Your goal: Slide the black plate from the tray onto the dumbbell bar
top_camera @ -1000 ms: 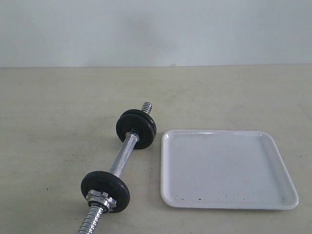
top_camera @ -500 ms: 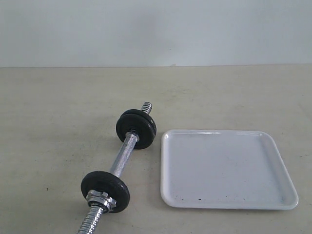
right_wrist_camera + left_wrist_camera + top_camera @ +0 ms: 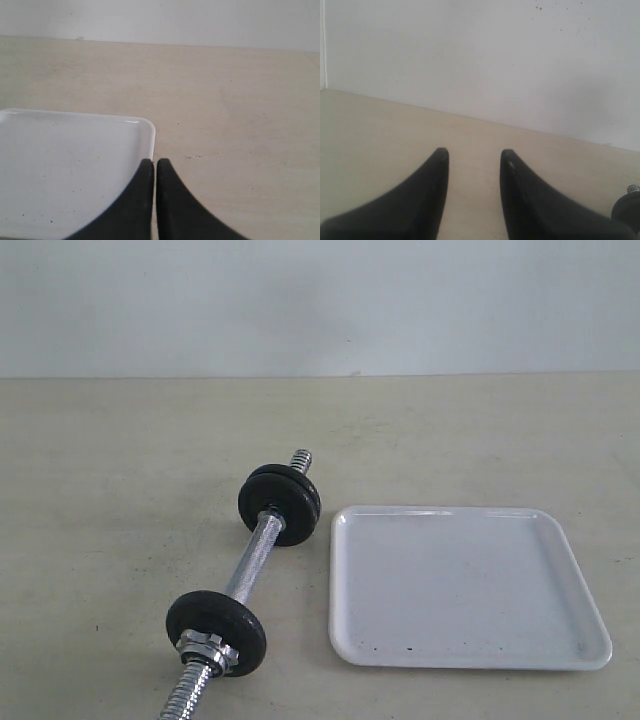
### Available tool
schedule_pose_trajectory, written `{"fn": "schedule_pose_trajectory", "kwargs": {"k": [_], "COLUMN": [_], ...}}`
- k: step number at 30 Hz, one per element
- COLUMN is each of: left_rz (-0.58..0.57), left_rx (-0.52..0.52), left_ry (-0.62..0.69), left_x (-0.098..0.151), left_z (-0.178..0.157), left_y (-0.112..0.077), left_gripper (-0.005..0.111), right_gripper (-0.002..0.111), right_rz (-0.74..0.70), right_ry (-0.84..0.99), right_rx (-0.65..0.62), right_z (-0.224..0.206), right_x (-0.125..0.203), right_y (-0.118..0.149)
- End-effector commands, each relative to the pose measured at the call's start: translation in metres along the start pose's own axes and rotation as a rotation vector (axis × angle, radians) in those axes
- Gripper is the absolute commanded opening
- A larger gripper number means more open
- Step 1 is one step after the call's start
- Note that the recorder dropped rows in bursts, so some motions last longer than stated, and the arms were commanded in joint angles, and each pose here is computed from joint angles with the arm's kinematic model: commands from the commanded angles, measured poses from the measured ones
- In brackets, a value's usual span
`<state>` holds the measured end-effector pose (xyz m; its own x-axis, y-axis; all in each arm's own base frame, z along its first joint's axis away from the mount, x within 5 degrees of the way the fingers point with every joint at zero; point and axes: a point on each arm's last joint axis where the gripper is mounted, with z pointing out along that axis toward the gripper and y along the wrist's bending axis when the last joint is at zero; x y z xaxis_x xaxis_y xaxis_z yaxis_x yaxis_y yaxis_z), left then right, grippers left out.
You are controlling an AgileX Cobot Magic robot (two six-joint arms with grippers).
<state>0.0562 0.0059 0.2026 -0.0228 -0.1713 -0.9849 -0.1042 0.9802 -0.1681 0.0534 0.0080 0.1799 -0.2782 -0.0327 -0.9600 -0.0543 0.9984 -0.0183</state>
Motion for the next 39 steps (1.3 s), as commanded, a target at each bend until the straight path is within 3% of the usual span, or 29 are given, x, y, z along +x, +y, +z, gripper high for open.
{"fn": "schedule_pose_trajectory", "kwargs": {"k": [1,8,23,29,39], "left_rz": [-0.005,-0.005,-0.005,-0.005,-0.005], "left_rx": [-0.003,-0.003,-0.002,-0.002,-0.002], "left_ry": [-0.007,-0.007,-0.009,-0.009,-0.009], "left_x": [0.000,0.000,0.000,0.000,0.000], "left_z": [0.000,0.000,0.000,0.000,0.000], "left_y": [0.000,0.000,0.000,0.000,0.000], "left_gripper": [0.032,0.032,0.032,0.032,0.032], "right_gripper": [0.000,0.000,0.000,0.000,0.000], "right_rz": [-0.008,-0.270,-0.275,-0.111,-0.133], "right_ry": [-0.008,0.015,0.015,-0.033,-0.043], "right_rx": [0.013,0.127,0.126,0.075,0.088], "right_z": [0.000,-0.001,-0.001,-0.001,-0.001], "right_x": [-0.001,0.000,0.000,-0.003,-0.004], "right_y": [-0.001,-0.011,-0.011,-0.007,-0.008]}}
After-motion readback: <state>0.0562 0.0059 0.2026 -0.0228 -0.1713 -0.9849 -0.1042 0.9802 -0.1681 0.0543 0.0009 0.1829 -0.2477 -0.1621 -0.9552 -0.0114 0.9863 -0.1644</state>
